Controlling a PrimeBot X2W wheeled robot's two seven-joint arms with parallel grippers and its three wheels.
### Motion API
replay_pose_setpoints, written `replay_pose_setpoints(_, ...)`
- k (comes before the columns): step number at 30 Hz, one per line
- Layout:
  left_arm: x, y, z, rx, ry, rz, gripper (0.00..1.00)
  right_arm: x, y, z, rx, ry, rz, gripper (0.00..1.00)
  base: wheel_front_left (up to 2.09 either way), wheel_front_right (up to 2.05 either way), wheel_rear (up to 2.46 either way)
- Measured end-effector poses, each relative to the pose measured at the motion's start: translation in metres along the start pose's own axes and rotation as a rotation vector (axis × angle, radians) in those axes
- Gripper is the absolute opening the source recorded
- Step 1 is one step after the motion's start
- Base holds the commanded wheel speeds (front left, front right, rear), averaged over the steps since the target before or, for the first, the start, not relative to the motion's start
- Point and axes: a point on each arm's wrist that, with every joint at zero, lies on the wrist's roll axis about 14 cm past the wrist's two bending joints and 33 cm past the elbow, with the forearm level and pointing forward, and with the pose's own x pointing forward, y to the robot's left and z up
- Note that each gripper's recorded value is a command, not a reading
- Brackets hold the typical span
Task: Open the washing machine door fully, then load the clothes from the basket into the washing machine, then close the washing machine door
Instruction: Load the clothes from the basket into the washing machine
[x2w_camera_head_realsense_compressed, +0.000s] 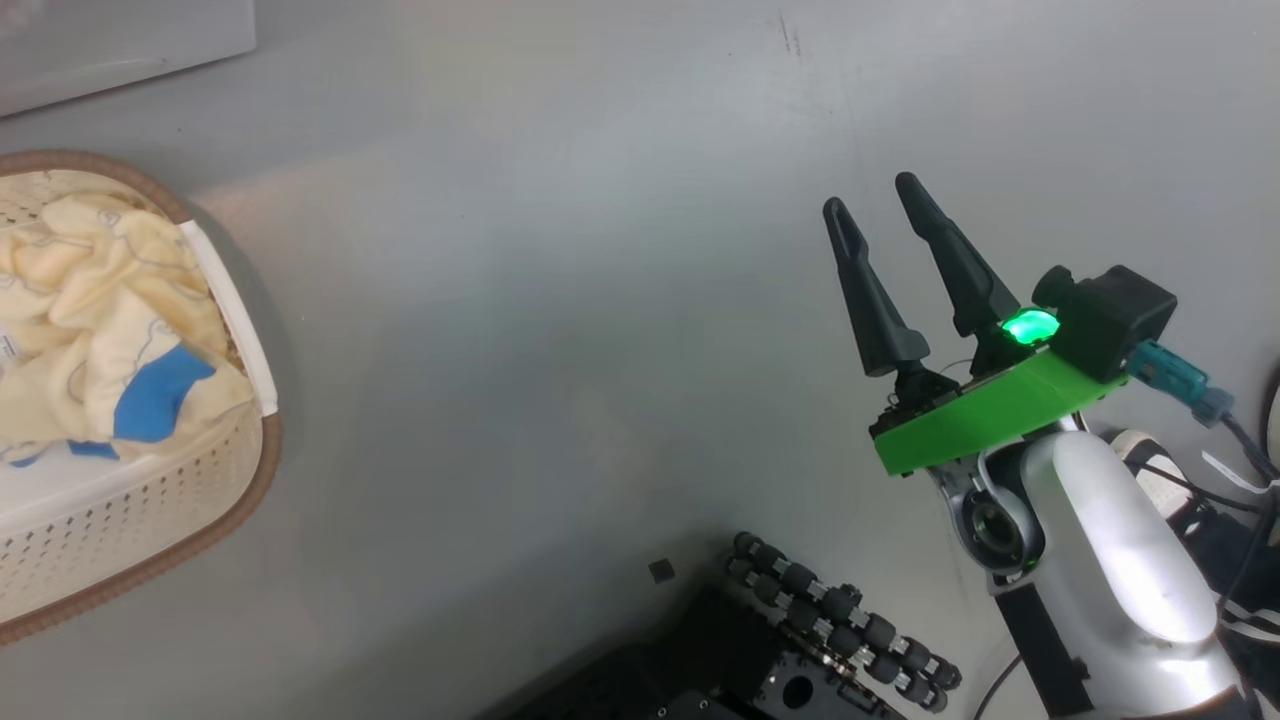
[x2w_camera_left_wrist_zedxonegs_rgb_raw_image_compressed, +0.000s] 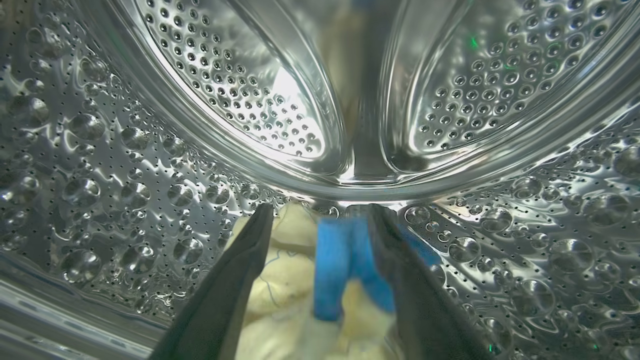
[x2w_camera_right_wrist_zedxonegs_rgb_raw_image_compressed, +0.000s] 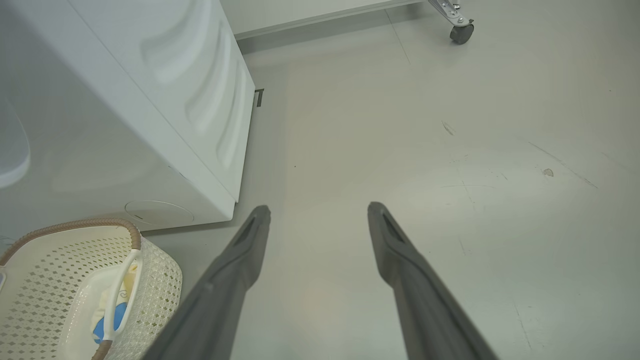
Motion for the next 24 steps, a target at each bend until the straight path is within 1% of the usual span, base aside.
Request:
replay_pose_setpoints(5, -0.003, 0.001, 0.0, 0.005, 0.003, -0.006, 1.0, 0.0, 0.001, 0.002, 0.002, -0.007, 0.003, 1.0, 0.0, 0.0, 0.0)
replay_pose_setpoints(12, -0.016, 0.006, 0.013, -0.008, -0.003, -0.023, 1.0, 0.006, 0.011, 0.012, 0.014, -0.041, 0.034, 1.0, 0.0, 0.0, 0.0)
replay_pose_setpoints(22, -0.054, 0.006, 0.008, -0.018, 0.03, -0.051, 1.0, 0.009, 0.027, 0.04, 0.0, -0.123, 0.085, 1.0, 0.0, 0.0, 0.0)
replay_pose_setpoints(24, -0.07, 0.008, 0.009, -0.018, 0.04, -0.052, 1.0, 0.006, 0.032, 0.052, -0.002, -0.153, 0.102, 1.0, 0.0, 0.0, 0.0)
